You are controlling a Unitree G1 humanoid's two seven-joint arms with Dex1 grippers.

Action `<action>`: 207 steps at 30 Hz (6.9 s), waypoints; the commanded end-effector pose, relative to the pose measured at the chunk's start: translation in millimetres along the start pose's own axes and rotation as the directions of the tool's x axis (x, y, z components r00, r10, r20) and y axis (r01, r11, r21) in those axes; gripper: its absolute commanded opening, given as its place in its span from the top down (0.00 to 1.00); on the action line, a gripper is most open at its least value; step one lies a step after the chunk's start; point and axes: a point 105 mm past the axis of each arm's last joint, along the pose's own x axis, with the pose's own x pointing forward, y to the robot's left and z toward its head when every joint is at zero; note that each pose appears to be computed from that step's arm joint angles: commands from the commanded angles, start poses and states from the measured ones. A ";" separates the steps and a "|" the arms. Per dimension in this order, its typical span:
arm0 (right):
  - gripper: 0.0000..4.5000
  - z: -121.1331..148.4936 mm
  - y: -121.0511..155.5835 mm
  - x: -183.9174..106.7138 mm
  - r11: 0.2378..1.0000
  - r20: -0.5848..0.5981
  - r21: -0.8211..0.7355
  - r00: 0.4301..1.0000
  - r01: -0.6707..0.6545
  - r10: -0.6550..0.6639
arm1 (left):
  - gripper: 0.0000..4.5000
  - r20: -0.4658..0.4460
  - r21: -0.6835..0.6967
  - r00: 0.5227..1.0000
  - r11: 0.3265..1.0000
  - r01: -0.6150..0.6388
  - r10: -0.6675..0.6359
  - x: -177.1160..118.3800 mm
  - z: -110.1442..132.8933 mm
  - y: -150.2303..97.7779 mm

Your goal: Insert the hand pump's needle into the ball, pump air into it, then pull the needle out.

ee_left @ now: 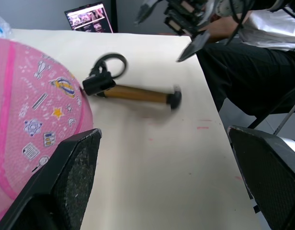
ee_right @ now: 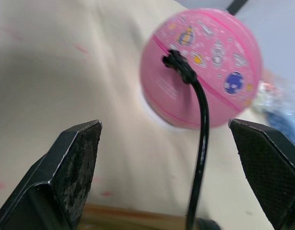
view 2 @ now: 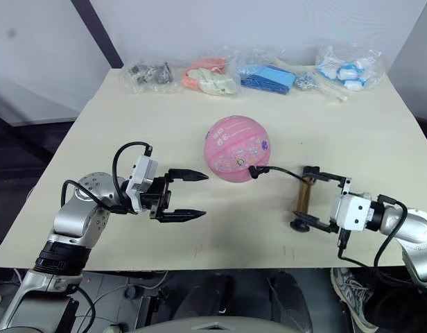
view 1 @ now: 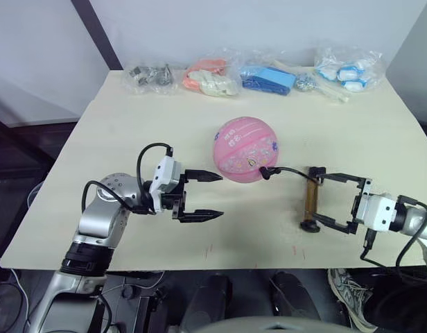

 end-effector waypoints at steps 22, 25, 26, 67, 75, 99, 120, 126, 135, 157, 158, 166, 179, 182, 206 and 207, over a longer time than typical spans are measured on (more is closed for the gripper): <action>0.01 43.2 0.3 -32.5 0.869 0.191 0.406 0.903 0.283 -0.384 | 0.00 0.176 0.064 0.922 0.931 -0.359 0.344 2.7 70.3 94.8; 0.01 42.4 1.3 -33.6 0.861 0.186 0.413 0.898 0.296 -0.398 | 0.00 0.179 0.062 0.912 0.921 -0.386 0.370 15.7 77.2 108.0; 0.01 42.1 1.6 -33.7 0.860 0.184 0.412 0.898 0.299 -0.400 | 0.00 0.180 0.061 0.909 0.918 -0.393 0.377 17.7 78.3 110.6; 0.01 35.8 -5.1 38.1 0.896 0.025 0.362 0.958 0.258 -0.286 | 0.00 -0.163 -0.093 0.897 0.899 -0.428 0.410 90.3 0.3 135.0; 0.01 27.1 -19.9 70.4 0.974 -0.133 0.043 0.967 0.224 -0.217 | 0.00 -0.186 -0.133 0.882 0.879 -0.458 0.432 98.3 -6.9 130.7; 0.01 8.1 -32.6 102.0 0.862 -0.230 -0.503 0.951 0.066 -0.207 | 0.00 -0.230 -0.178 0.817 0.803 -0.569 0.529 105.6 -11.2 123.6; 0.98 7.4 -34.4 93.6 0.878 -0.179 -0.449 0.946 0.165 -0.269 | 0.00 -0.255 -0.122 0.778 0.779 -0.615 0.575 100.4 -22.8 127.4; 0.98 11.9 -30.7 84.1 0.916 -0.112 -0.290 0.941 0.277 -0.320 | 0.00 -0.277 -0.118 0.748 0.752 -0.649 0.603 95.4 -35.4 128.3; 0.98 9.9 -22.3 71.9 0.916 -0.065 -0.081 0.915 0.392 -0.397 | 0.00 -0.301 -0.120 0.700 0.702 -0.702 0.648 91.1 -49.8 129.8; 0.98 10.8 -11.9 47.1 0.881 -0.040 0.073 0.884 0.467 -0.465 | 0.00 -0.334 -0.092 0.664 0.678 -0.729 0.668 83.2 -61.7 133.3; 0.98 10.7 -12.0 46.5 0.879 -0.040 0.076 0.883 0.470 -0.468 | 0.00 -0.336 -0.091 0.663 0.677 -0.730 0.669 83.1 -62.2 133.5; 0.98 8.6 -6.2 46.0 0.903 -0.055 -0.002 0.902 0.429 -0.429 | 0.00 -0.361 -0.032 0.650 0.688 -0.725 0.669 82.1 -68.3 132.8; 0.98 11.9 -0.6 37.5 0.917 -0.072 -0.052 0.915 0.395 -0.398 | 0.00 -0.395 0.079 0.637 0.716 -0.694 0.662 90.2 -77.4 129.2; 0.98 11.6 1.3 36.1 0.920 -0.076 -0.058 0.917 0.389 -0.392 | 0.00 -0.403 0.091 0.634 0.718 -0.690 0.660 90.2 -80.4 128.0; 0.98 16.0 10.7 21.4 0.927 -0.062 0.004 0.926 0.374 -0.373 | 0.00 -0.507 0.163 0.584 0.736 -0.657 0.634 89.1 -125.4 109.6; 0.98 16.2 11.2 21.0 0.929 -0.062 0.004 0.927 0.370 -0.369 | 0.00 -0.507 0.164 0.585 0.737 -0.656 0.633 89.6 -126.3 109.1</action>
